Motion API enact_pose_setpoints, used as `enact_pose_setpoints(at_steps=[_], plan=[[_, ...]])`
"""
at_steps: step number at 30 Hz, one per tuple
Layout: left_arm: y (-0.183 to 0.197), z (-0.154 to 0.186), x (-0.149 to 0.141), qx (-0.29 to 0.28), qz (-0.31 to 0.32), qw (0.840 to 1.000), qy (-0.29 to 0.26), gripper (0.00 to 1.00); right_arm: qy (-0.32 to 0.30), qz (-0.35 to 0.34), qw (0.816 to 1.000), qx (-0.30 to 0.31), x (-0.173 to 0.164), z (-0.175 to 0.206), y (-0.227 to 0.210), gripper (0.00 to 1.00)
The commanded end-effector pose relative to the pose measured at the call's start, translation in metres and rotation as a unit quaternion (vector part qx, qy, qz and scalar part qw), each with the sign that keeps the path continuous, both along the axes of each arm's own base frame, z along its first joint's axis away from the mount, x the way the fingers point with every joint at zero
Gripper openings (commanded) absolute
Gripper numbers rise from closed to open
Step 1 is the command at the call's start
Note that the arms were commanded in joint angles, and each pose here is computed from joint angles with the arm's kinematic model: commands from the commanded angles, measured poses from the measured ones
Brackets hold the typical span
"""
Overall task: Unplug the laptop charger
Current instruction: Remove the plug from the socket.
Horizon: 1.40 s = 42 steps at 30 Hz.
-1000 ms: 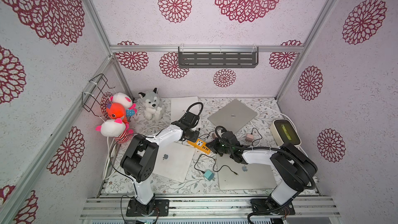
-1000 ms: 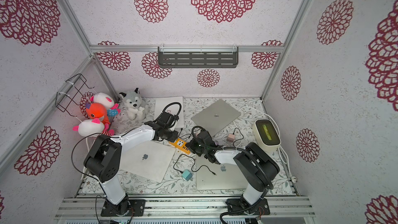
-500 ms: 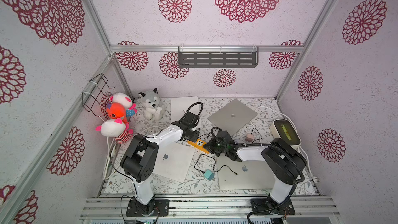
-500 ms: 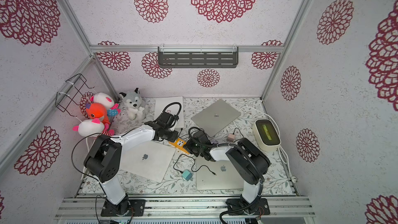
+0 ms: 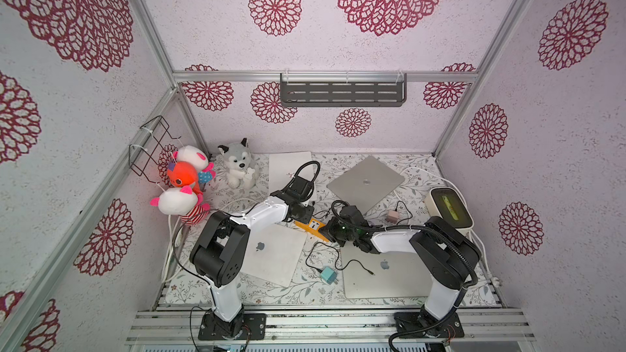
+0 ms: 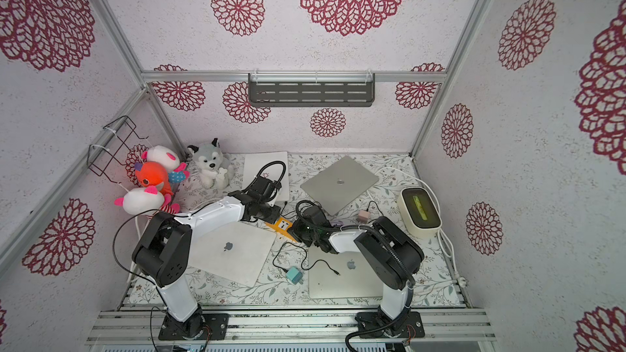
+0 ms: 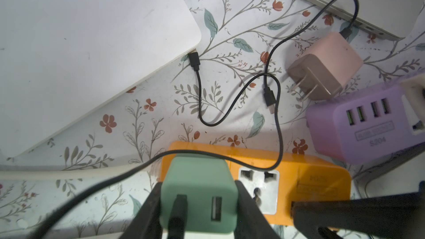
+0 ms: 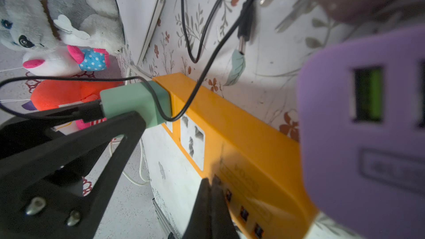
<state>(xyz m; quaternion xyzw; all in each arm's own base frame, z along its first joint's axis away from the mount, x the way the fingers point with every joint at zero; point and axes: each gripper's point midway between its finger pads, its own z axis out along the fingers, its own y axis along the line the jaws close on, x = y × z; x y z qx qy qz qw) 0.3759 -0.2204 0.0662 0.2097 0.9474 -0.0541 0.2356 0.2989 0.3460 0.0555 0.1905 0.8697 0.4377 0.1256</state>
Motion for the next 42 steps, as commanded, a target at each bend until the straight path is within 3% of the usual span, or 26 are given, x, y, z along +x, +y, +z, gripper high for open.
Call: enact_pose_setpoints(at_steps=[1,7,13,21,30,37,42], plan=[[-0.012,0.007,-0.001,-0.02,-0.003,1.0,0.003,0.34,0.044,-0.012,0.998,-0.052,-0.011,-0.032,-0.014,0.02],[-0.02,0.008,0.0,-0.049,0.011,0.999,0.018,0.33,0.056,-0.014,0.997,-0.056,-0.015,-0.041,-0.016,0.02],[-0.006,0.006,0.003,0.008,0.027,1.0,0.004,0.31,0.056,-0.018,0.997,-0.05,-0.016,-0.042,-0.017,0.02],[-0.022,0.011,-0.001,-0.078,0.029,0.996,0.039,0.31,0.056,-0.021,0.997,-0.05,-0.016,-0.044,-0.019,0.02],[-0.002,0.006,0.002,-0.004,0.048,0.999,0.023,0.31,0.057,-0.02,0.997,-0.051,-0.016,-0.044,-0.018,0.02],[-0.019,0.008,-0.002,-0.083,0.047,0.994,0.051,0.31,0.056,-0.021,0.997,-0.053,-0.016,-0.044,-0.019,0.01],[-0.008,0.002,0.001,-0.047,0.064,0.996,0.042,0.31,0.058,-0.019,0.997,-0.053,-0.016,-0.046,-0.018,0.01]])
